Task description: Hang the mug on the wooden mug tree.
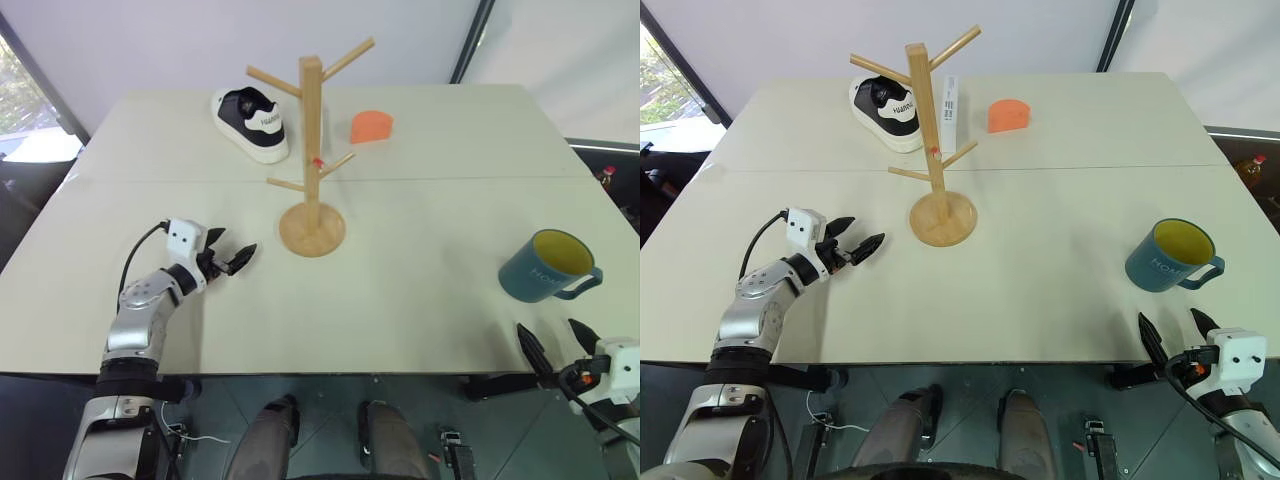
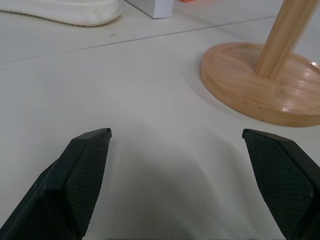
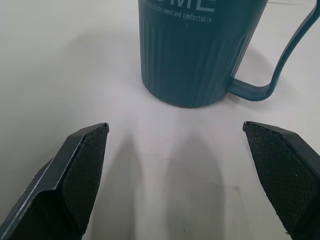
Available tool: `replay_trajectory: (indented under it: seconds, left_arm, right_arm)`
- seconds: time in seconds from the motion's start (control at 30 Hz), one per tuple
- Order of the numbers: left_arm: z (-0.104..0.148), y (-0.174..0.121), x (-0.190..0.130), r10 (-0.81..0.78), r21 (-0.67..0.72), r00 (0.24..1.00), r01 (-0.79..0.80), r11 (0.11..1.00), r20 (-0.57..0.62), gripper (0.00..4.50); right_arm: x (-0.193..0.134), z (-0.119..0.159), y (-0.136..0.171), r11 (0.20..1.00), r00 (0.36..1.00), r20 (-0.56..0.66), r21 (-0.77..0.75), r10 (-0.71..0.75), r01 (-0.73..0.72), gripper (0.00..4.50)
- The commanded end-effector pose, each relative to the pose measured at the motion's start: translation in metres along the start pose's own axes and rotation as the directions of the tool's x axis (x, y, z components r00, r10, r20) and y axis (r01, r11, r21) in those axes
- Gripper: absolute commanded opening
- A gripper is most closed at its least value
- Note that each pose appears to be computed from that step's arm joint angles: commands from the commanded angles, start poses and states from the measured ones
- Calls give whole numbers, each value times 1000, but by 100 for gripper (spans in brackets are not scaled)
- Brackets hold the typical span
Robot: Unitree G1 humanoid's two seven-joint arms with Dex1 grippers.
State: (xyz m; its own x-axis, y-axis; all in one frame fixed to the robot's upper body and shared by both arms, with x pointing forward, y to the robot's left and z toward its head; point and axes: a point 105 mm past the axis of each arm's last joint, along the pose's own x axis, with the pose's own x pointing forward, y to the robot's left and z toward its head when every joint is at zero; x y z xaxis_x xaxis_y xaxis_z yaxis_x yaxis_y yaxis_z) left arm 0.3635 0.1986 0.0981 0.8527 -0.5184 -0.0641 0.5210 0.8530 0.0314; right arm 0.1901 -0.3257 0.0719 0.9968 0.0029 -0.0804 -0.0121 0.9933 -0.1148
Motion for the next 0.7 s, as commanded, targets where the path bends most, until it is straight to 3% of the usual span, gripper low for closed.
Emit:
replay_trajectory:
  seconds: [0.03,0.27,0.37,0.5,0.57,0.7]
  left_arm:
    - [17,2,-2,-2,27,999,1,1000,53,450]
    - [22,-8,-4,-54,17,996,53,998,67,450]
    - [34,-26,-6,-146,14,983,146,989,107,450]
    - [49,-81,-14,-427,32,896,427,904,120,450]
    - [50,-116,-19,-578,63,812,575,816,83,450]
    - [51,-155,-21,-719,81,694,715,694,36,450]
  right_arm:
    - [-3,12,-3,999,999,36,-28,-16,17,447]
    - [-5,14,-5,999,999,29,-24,-43,44,447]
    - [-7,15,-7,998,998,27,-24,-56,56,447]
    - [-9,20,-18,993,993,42,-32,-110,111,447]
    - [-8,22,-24,988,987,59,-28,-147,149,447]
    - [-4,27,-31,979,977,81,-33,-198,201,447]
